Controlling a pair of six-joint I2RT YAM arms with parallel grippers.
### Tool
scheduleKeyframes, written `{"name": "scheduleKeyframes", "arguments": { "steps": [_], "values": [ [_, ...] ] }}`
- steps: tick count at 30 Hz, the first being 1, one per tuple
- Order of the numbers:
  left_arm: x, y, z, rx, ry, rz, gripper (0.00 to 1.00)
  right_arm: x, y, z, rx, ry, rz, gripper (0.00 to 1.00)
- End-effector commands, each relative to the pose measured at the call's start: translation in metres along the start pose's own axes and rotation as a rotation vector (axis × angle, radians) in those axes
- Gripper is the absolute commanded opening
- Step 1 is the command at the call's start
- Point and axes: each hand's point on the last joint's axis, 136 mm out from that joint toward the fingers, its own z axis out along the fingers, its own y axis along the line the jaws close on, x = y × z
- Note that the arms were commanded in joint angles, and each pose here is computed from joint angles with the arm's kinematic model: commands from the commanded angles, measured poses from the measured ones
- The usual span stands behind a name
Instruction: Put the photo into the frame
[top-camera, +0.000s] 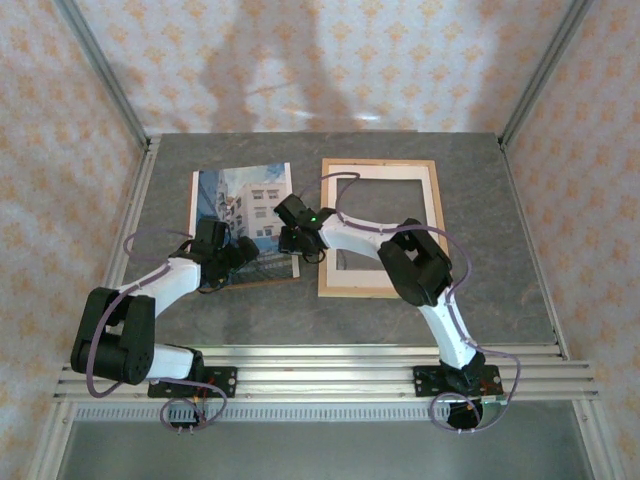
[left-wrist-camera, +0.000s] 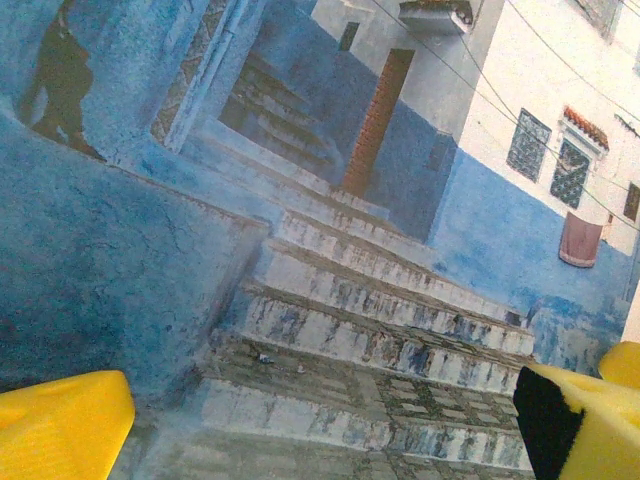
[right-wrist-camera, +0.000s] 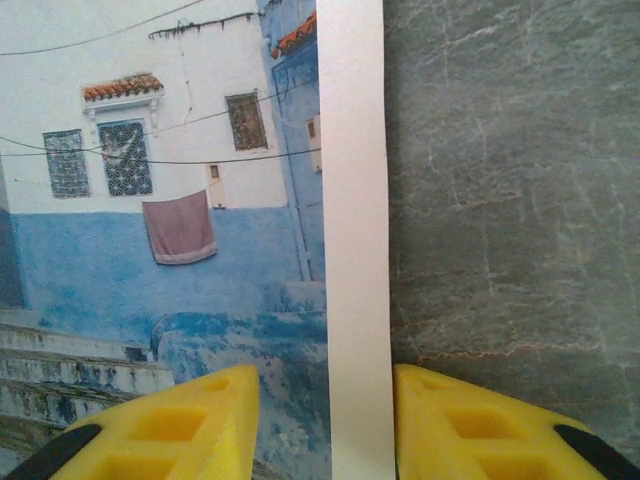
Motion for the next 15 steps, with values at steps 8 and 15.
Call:
{"name": "scheduleKeyframes", "arguments": {
  "steps": [8,15],
  "values": [
    [0.018,0.017,0.007,-0.040,0.065,-0.006,1.00,-0.008,0.013,-0.040,-0.081,-0.083,0.018,0.41],
    [0.019,0.017,0.008,-0.035,0.071,-0.011,1.00,-0.005,0.008,-0.028,-0.072,-0.073,0.040,0.41]
  ]
}}
